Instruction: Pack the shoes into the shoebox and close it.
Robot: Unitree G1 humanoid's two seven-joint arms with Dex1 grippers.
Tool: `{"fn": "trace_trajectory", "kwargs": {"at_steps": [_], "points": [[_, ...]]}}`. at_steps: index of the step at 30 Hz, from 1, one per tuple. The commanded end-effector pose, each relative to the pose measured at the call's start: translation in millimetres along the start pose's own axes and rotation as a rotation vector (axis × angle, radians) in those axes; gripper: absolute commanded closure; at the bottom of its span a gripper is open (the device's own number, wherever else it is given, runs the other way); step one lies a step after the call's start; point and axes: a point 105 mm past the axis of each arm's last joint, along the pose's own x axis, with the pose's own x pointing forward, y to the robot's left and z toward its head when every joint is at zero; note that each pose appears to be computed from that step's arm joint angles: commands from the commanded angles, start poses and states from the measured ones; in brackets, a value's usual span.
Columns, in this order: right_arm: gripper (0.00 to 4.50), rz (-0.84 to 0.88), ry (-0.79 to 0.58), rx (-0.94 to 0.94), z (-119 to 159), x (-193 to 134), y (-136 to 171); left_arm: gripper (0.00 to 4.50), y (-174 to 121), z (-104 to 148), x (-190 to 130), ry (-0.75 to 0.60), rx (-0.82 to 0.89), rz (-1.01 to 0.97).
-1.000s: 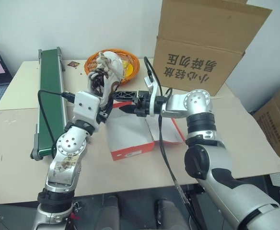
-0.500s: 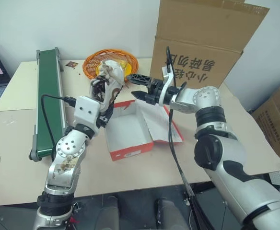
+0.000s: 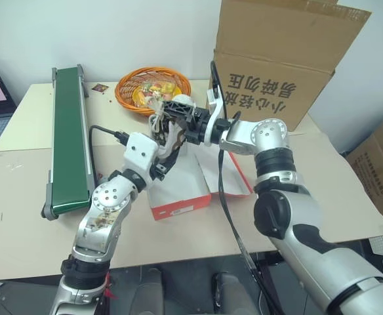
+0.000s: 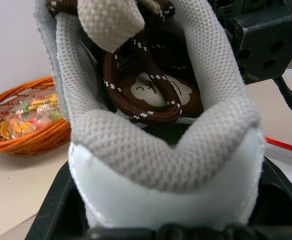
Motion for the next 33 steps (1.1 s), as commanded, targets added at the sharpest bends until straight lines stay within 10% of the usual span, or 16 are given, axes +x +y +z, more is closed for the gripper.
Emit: {"fn": "trace_trajectory", "kwargs": {"at_steps": [1, 5, 18, 25, 29, 33], "points": [[0.00, 0.038, 0.035, 0.005, -15, 9, 10, 1.86, -7, 21, 6, -0.072, 0.009, -0.031], [0.00, 0.022, 0.024, 0.015, -17, 7, 5, 1.86, 2, 20, 7, -0.071, 0.026, 0.007], [3.78, -0.005, 0.008, 0.017, -19, 5, 1, 1.88, 14, 23, 9, -0.082, 0.054, 0.086], [3.88, -0.002, -0.015, 0.012, -18, 6, 5, 1.88, 18, 16, 7, -0.055, 0.057, 0.123], [3.88, 0.022, -0.075, 0.023, -9, 5, 15, 0.09, 19, 17, 6, -0.056, 0.074, 0.138], [3.88, -0.010, -0.164, 0.025, 7, 0, 16, 0.09, 18, 15, 4, -0.053, 0.075, 0.149]]}}
